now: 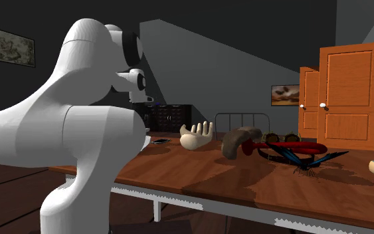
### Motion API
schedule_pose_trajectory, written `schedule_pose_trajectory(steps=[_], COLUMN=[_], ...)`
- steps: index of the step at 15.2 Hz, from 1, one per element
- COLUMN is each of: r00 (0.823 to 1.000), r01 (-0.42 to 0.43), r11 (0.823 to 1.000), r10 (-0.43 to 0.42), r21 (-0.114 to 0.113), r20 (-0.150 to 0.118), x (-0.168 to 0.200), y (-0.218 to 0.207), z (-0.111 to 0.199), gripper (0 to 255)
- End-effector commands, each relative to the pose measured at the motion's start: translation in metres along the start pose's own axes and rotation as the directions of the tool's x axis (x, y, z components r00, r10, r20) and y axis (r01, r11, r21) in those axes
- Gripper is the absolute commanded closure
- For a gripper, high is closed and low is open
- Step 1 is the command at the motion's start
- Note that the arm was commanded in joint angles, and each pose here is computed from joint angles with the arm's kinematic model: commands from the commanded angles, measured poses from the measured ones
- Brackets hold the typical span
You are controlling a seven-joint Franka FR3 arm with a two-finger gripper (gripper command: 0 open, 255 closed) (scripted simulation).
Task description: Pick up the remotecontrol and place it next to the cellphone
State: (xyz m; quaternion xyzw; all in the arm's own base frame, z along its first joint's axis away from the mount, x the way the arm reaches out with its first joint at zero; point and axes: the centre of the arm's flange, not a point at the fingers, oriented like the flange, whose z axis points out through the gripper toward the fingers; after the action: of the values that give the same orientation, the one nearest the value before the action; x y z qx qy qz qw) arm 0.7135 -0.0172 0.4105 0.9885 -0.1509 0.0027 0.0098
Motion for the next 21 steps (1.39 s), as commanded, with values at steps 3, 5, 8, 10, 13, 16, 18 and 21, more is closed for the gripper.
schedule_pose_trajectory(steps=[3,5,8,10,13,16,18,21], r00=[1.000,1.000,1.000,1.000,1.000,1.000,1.000,1.000], r01=[0.000,0.000,0.000,0.000,0.000,0.000,0.000,0.000], r11=[1.000,1.000,1.000,1.000,1.000,1.000,1.000,1.000], r10=[0.000,0.000,0.000,0.000,0.000,0.000,0.000,0.000], r21=[0.000,0.000,0.000,0.000,0.000,0.000,0.000,0.000], r20=[-0.001,-0.001,-0.001,-0.001,-0.001,-0.001,-0.001,-0.001], x=[0.001,0.001,0.001,0.001,0.001,0.001,0.001,0.001], y=[-0.001,-0.002,-0.002,-0.002,-0.002,-0.002,-0.002,-0.002], z=[0.020,0.031,0.046,0.057,0.067,0.067,0.067,0.067], gripper=[255,255,255,255,255,255,255,0])
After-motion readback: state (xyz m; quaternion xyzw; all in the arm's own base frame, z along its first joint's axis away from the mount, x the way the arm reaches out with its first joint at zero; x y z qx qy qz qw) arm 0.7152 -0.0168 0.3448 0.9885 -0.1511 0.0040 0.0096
